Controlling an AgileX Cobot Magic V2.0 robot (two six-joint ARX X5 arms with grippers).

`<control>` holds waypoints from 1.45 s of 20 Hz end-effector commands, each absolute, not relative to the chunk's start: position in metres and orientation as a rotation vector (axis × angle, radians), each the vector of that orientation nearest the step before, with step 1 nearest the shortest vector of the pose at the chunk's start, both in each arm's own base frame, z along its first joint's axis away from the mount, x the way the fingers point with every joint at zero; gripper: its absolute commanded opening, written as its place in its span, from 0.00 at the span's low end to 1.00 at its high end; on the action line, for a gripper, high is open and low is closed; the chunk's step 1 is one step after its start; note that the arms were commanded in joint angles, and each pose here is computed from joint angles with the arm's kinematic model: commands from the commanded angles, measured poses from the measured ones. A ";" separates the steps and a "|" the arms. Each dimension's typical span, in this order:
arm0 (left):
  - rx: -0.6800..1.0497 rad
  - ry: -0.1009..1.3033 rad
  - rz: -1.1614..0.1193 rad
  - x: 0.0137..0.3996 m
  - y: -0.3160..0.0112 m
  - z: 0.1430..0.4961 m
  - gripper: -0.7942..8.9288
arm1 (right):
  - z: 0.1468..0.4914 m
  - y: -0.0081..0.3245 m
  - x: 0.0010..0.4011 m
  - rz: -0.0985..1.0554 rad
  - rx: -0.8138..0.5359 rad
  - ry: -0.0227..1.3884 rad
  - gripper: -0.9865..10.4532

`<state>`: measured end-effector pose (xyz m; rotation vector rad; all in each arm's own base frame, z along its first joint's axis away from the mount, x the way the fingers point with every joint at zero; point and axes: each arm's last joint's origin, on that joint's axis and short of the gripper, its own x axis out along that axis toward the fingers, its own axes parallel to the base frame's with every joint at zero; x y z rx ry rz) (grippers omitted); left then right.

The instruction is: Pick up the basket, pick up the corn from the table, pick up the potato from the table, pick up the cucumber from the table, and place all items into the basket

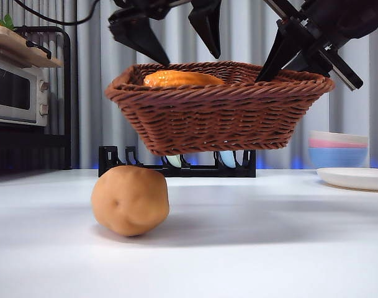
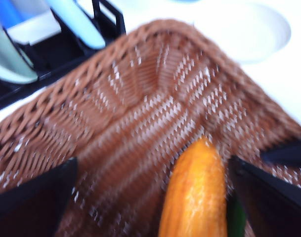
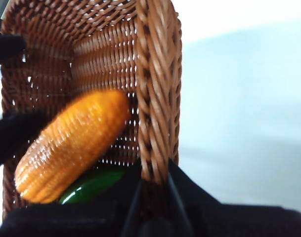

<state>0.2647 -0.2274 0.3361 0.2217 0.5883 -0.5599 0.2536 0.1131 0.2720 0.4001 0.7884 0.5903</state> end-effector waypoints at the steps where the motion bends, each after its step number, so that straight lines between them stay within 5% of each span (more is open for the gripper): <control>1: 0.198 0.586 -0.562 0.247 -0.213 0.355 0.64 | 0.278 0.112 0.256 0.597 0.419 0.761 0.08; 7: 0.138 0.758 -0.606 0.155 -0.152 0.398 0.63 | 0.282 0.083 0.269 0.528 0.466 0.691 0.08; 13: 0.197 0.961 -0.575 0.119 -0.161 0.365 0.63 | 0.288 0.057 0.278 0.443 0.494 0.643 0.08; 18: 0.217 1.020 -0.582 0.116 -0.175 0.320 0.63 | 0.295 0.045 0.280 0.464 0.515 0.621 0.08; 29: -0.029 1.059 -0.426 0.156 -0.198 0.252 0.64 | 0.304 0.036 0.283 0.458 0.514 0.589 0.08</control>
